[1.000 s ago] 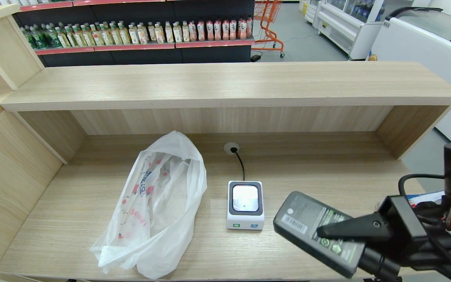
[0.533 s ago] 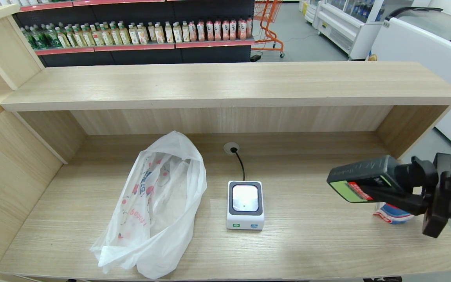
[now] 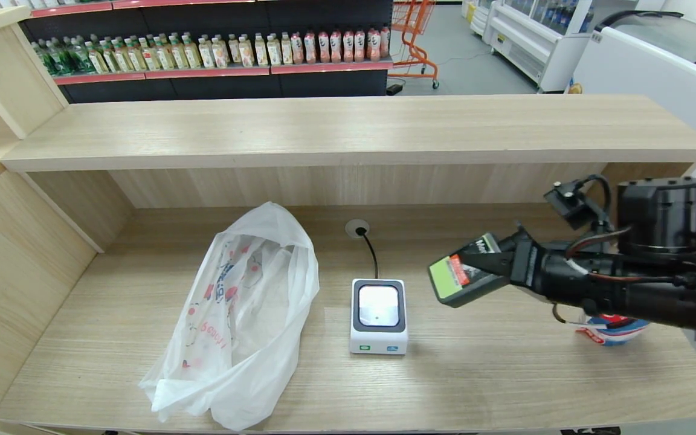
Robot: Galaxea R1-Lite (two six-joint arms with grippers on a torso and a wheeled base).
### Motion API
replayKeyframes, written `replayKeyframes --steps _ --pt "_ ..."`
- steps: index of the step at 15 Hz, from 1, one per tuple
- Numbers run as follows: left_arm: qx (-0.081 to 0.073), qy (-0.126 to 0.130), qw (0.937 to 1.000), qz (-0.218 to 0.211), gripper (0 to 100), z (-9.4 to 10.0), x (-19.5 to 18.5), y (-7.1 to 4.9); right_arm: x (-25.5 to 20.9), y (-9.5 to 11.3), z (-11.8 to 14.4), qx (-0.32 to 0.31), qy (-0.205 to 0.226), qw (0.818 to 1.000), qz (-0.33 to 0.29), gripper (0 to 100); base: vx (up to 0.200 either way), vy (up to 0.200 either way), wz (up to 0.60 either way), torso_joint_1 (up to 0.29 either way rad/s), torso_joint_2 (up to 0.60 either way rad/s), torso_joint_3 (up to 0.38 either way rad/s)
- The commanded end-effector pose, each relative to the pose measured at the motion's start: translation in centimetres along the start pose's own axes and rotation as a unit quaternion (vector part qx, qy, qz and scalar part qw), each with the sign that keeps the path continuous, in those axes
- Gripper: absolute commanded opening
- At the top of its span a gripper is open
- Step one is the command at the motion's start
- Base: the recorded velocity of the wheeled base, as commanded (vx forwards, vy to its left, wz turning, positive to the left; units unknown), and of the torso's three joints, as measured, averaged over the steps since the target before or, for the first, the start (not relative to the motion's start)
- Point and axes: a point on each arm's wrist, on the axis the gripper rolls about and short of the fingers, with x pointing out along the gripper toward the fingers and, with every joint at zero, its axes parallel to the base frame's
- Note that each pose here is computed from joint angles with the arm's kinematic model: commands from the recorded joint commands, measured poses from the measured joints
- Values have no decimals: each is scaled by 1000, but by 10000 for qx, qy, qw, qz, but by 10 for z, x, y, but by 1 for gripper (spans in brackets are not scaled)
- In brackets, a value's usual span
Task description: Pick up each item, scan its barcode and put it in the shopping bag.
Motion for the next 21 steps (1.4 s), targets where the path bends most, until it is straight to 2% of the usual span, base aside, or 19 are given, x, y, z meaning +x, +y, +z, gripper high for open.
replayKeyframes --steps 1,4,6,8,10,15,19,20,21 --pt "-1 -1 10000 2 100 0 0 0 56 2 -18 368 539 9979 25 0 0 0 0 0 0 0" --pt "-1 -1 10000 2 100 0 0 0 82 19 -32 249 845 9957 286 0 0 0 0 0 0 0" --pt "-1 -1 10000 2 100 0 0 0 100 20 -43 62 1038 9942 288 0 0 0 0 0 0 0" --pt "-1 -1 10000 2 100 0 0 0 113 11 -54 -511 1198 9912 229 0 0 0 0 0 0 0" --pt "-1 -1 10000 2 100 0 0 0 117 12 -57 -758 1242 9890 276 0 0 0 0 0 0 0" --pt "-1 -1 10000 2 100 0 0 0 122 20 -51 -833 1073 9903 302 0 0 0 0 0 0 0" --pt "-1 -1 10000 2 100 0 0 0 87 42 -19 -900 486 9931 582 0 0 0 0 0 0 0" --pt "-1 -1 10000 2 100 0 0 0 52 49 8 -984 -90 9932 609 0 0 0 0 0 0 0" --pt "-1 -1 10000 2 100 0 0 0 25 53 24 -1136 -464 9905 616 0 0 0 0 0 0 0"
